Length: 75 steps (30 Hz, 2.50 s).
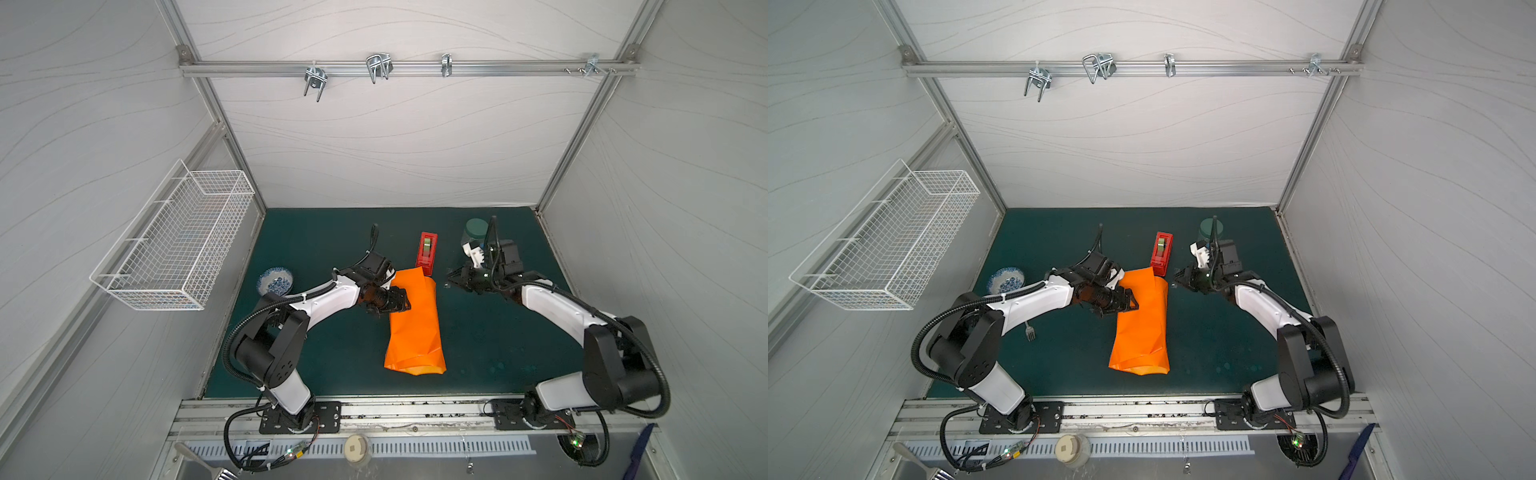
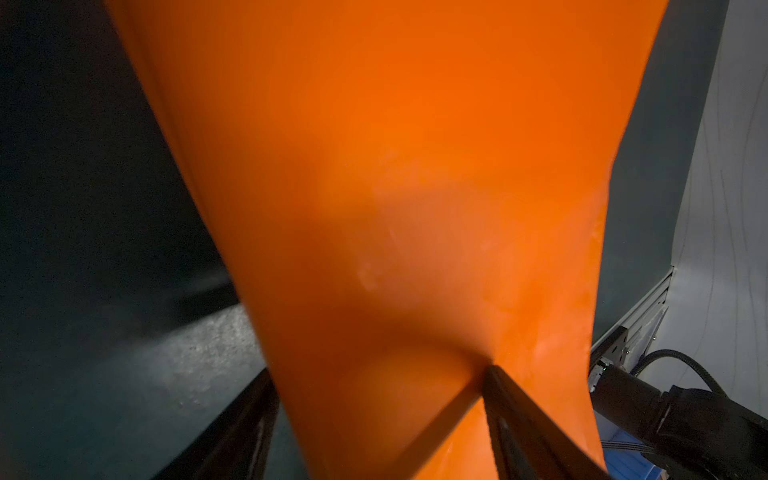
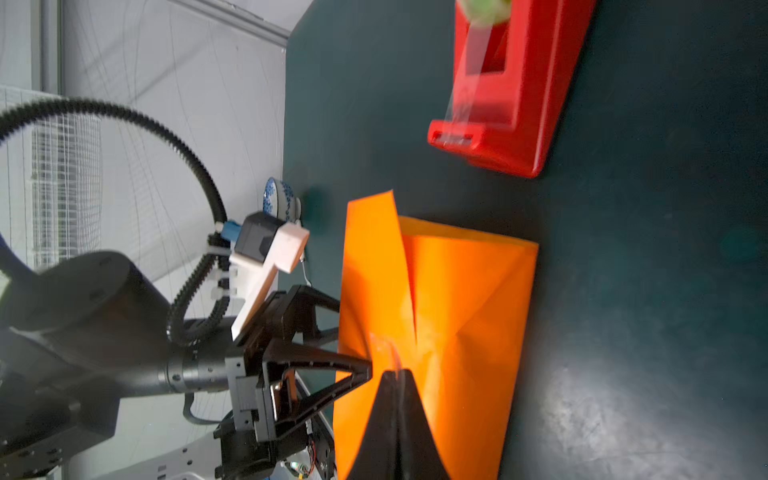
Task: Wrap the gift box in paper
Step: 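Carry the clear tape strip with the right gripper to the paper seam, then press the tape strip onto the seam beside the left gripper with the right gripper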
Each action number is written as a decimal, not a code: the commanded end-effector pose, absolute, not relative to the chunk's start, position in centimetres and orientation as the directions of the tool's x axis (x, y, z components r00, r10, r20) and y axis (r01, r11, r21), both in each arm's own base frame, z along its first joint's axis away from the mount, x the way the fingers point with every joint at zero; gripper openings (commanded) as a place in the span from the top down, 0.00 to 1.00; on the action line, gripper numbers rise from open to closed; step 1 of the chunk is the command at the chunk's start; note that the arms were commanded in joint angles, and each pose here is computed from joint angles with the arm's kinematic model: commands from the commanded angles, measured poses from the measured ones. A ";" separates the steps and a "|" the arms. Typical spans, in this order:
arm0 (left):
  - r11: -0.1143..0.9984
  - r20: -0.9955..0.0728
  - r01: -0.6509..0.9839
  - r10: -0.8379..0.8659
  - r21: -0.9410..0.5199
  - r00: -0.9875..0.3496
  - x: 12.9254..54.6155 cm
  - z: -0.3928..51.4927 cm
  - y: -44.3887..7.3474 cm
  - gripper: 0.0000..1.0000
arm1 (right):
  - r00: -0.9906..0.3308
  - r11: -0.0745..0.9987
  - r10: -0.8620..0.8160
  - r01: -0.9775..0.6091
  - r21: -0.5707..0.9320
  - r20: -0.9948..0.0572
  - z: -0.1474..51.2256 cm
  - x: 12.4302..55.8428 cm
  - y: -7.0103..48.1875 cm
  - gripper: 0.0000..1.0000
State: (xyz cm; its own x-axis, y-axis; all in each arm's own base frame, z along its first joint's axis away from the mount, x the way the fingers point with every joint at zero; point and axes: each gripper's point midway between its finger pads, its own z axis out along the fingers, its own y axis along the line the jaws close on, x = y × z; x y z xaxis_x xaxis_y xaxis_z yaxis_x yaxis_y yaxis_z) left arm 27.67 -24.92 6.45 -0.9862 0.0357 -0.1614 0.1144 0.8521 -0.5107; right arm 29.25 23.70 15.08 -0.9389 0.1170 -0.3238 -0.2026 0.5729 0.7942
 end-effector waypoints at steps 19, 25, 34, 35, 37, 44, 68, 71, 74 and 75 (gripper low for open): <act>0.931 -0.053 0.060 0.044 -0.359 -0.998 25.3 1.7 -21.9 0.22 | -0.626 0.779 0.305 -0.269 0.566 -0.717 14.4 27.6 28.1 1.00; 0.931 -0.050 0.059 0.044 -0.359 -0.998 25.3 1.6 -21.9 0.22 | -0.590 0.804 0.318 -0.247 0.541 -0.742 13.7 27.8 28.3 1.00; 0.931 -0.047 0.059 0.045 -0.360 -0.998 25.2 1.5 -21.9 0.22 | -0.579 0.834 0.291 -0.235 0.498 -0.761 12.7 27.7 28.3 1.00; 0.931 -0.049 0.058 0.044 -0.359 -0.998 25.3 1.6 -21.9 0.22 | -0.579 0.836 0.290 -0.235 0.496 -0.762 12.6 27.7 28.3 1.00; 0.931 -0.049 0.059 0.044 -0.360 -0.998 25.3 1.6 -21.9 0.22 | -0.578 0.841 0.285 -0.233 0.489 -0.765 12.4 27.7 28.3 1.00; 0.931 -0.047 0.059 0.045 -0.359 -0.998 25.2 1.5 -21.9 0.22 | -0.582 0.850 0.272 -0.229 0.475 -0.767 11.6 27.6 28.5 1.00; 0.932 -0.048 0.059 0.045 -0.357 -0.998 25.2 1.4 -21.9 0.22 | -0.580 0.897 0.144 -0.267 0.353 -0.802 7.9 26.1 27.4 1.00; 0.932 -0.049 0.060 0.045 -0.358 -0.998 25.2 1.5 -21.9 0.22 | -0.575 0.898 0.136 -0.273 0.345 -0.807 8.1 26.2 27.4 0.96; 0.931 -0.050 0.060 0.045 -0.359 -0.998 25.2 1.5 -21.9 0.22 | -0.568 0.900 0.129 -0.277 0.337 -0.813 8.4 26.3 27.4 0.91; 0.932 -0.049 0.059 0.045 -0.359 -0.998 25.2 1.5 -21.9 0.22 | -0.566 0.901 0.128 -0.278 0.334 -0.815 8.5 26.3 27.4 0.90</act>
State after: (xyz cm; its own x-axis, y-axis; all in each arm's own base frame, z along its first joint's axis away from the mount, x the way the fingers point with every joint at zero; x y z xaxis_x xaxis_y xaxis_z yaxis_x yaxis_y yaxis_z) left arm 27.68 -25.00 6.41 -0.9859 0.0358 -0.1634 0.1163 0.8488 -0.5158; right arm 26.89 27.89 9.80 -0.5517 0.1861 -0.8130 -0.2743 0.8801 0.3876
